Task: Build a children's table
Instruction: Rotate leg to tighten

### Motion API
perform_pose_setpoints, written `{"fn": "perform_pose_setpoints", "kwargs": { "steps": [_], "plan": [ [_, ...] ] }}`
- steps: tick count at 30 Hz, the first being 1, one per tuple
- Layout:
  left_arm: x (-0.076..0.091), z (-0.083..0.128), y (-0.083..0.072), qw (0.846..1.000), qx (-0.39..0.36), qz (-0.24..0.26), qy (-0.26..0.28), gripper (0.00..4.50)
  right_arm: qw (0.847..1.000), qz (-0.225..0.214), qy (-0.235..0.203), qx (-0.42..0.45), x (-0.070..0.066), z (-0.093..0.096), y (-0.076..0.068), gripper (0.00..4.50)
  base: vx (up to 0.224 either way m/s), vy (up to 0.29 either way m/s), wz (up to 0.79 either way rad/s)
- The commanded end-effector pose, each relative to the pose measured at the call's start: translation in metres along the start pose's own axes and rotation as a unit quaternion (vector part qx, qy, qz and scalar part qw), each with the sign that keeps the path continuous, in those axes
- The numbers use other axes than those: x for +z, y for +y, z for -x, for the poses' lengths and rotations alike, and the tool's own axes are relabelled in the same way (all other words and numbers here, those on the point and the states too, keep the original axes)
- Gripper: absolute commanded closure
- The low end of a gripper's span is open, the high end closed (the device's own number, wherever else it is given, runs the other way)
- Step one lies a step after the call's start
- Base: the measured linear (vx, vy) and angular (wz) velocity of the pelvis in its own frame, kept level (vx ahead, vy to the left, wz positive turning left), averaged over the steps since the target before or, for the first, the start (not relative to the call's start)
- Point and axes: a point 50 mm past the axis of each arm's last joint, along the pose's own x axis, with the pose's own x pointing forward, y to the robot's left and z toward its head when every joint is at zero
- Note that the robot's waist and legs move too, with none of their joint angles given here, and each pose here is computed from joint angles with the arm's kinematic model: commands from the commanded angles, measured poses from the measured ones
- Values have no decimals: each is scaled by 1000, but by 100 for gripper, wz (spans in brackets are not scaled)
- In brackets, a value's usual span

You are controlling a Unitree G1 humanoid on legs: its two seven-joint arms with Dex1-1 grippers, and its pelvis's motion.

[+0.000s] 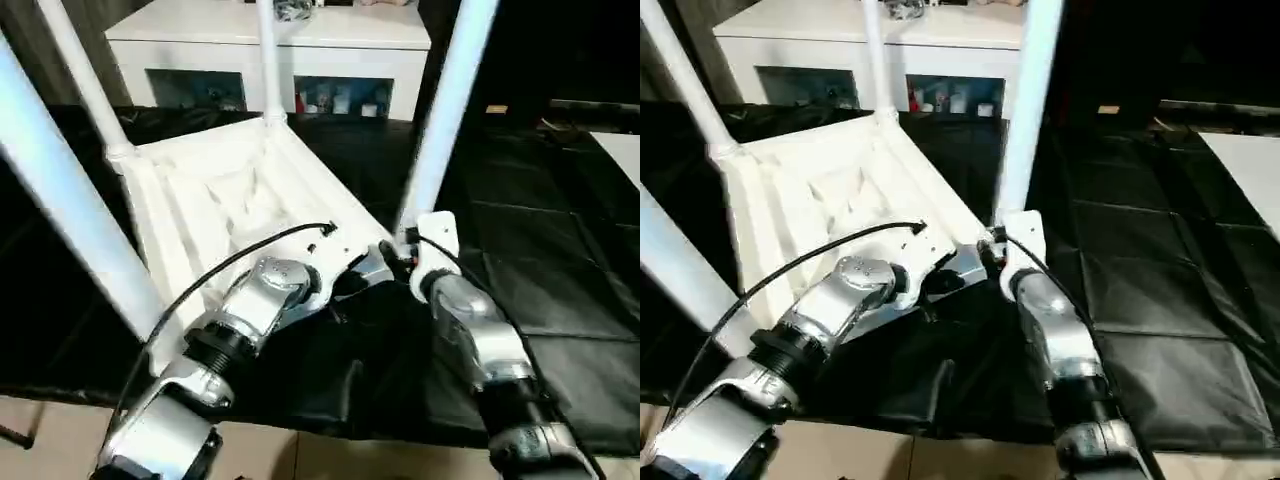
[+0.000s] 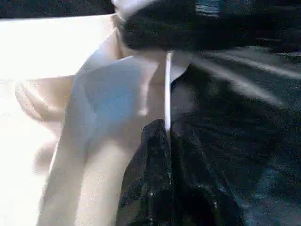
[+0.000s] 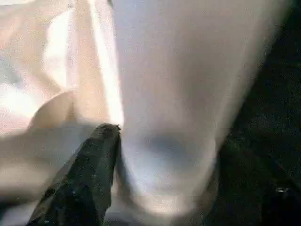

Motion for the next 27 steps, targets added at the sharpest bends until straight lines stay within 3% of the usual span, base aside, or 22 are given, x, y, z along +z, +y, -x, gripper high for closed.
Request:
{"fn": "perform_pose_setpoints", "kwargs": {
  "steps": [1,5,6,10,15,27],
  "plan": [
    [-19,9,7,999,22,-3,37,450,999,-16,-12,45,8,5,1,88,0,0,0],
    [-25,16,5,999,-6,-21,38,450,993,36,-12,114,6,16,-6,67,0,0,0],
    [-31,23,2,998,-44,-32,33,450,978,78,-17,191,4,31,-14,67,51,-7,4],
    [-34,30,-3,995,-90,-31,27,450,967,111,-17,230,3,41,-20,67,18,-3,1],
    [-29,44,-12,984,-166,-60,0,450,952,124,-17,278,7,48,-24,67,0,0,0],
    [-29,51,-11,983,-175,-62,2,450,934,154,3,322,0,47,-19,67,0,0,0]
  ]
}}
